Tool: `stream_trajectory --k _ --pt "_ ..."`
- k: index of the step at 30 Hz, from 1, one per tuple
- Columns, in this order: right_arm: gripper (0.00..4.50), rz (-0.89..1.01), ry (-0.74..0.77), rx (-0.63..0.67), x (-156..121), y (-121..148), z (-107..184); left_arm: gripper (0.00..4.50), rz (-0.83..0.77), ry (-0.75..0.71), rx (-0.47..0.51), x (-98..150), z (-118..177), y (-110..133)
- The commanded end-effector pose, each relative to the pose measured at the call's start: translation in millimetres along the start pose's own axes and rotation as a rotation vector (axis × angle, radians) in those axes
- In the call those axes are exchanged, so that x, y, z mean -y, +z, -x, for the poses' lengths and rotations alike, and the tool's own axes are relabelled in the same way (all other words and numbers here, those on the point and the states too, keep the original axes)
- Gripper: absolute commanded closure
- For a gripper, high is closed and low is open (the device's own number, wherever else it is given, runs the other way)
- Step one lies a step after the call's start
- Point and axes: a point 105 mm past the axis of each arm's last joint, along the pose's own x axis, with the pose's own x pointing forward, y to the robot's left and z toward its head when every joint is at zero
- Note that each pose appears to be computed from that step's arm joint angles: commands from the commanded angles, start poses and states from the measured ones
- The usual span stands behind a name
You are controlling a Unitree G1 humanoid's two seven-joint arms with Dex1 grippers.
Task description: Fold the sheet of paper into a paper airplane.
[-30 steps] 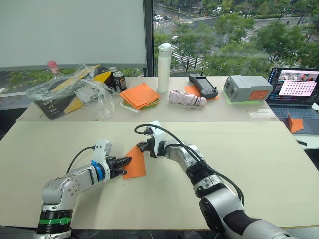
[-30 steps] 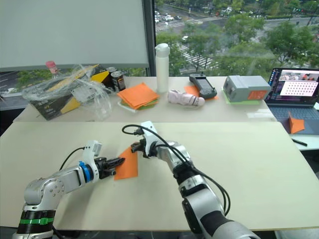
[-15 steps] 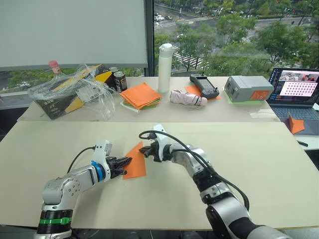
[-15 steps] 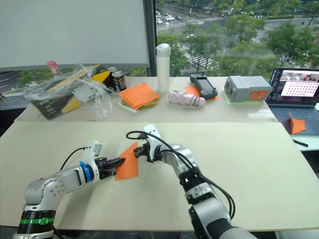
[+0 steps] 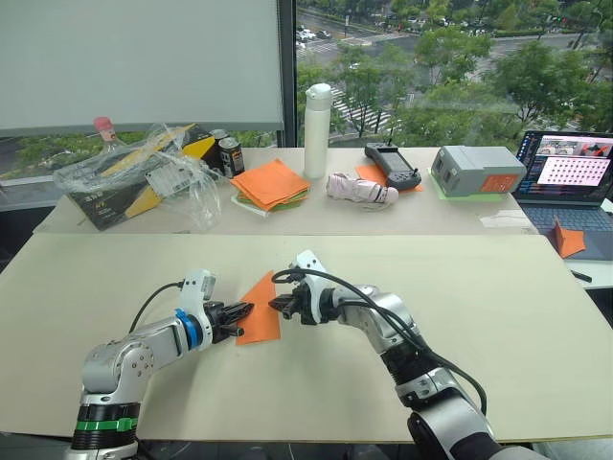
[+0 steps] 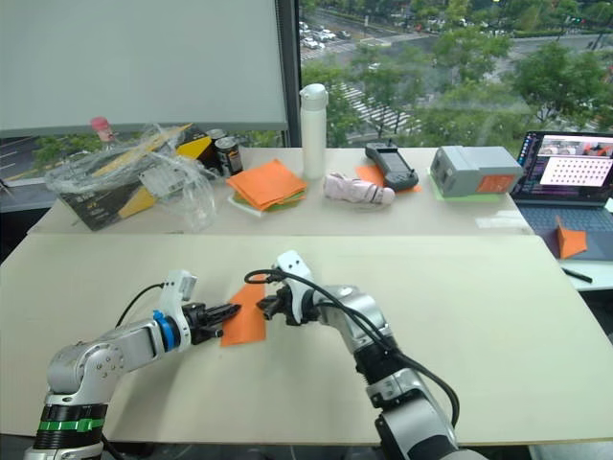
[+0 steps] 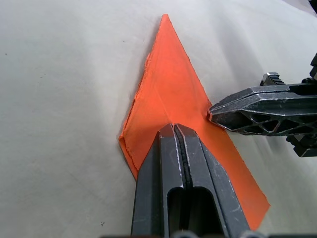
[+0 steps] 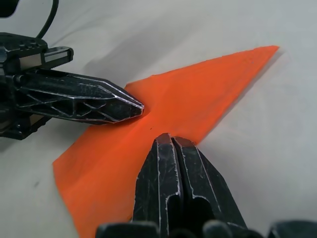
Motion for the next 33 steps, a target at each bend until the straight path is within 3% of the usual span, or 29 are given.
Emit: stream_trajectory --k 1,23,33 --pt "4.47 -0.014 0.042 -0.028 -7.4 -8.8 1.9 4.5 0.012 0.015 -0.047 -3.1 -1.2 -10.4" --pt "4.47 -0.064 0.183 -0.127 -31.9 -33.2 26.1 4.5 0.011 0.012 -0.056 -2.4 0.0 -12.2" --pt "4.47 -0.086 0.221 -0.094 -36.3 -22.5 32.2 4.5 0.016 0.009 -0.058 -1.9 -1.1 -13.3"
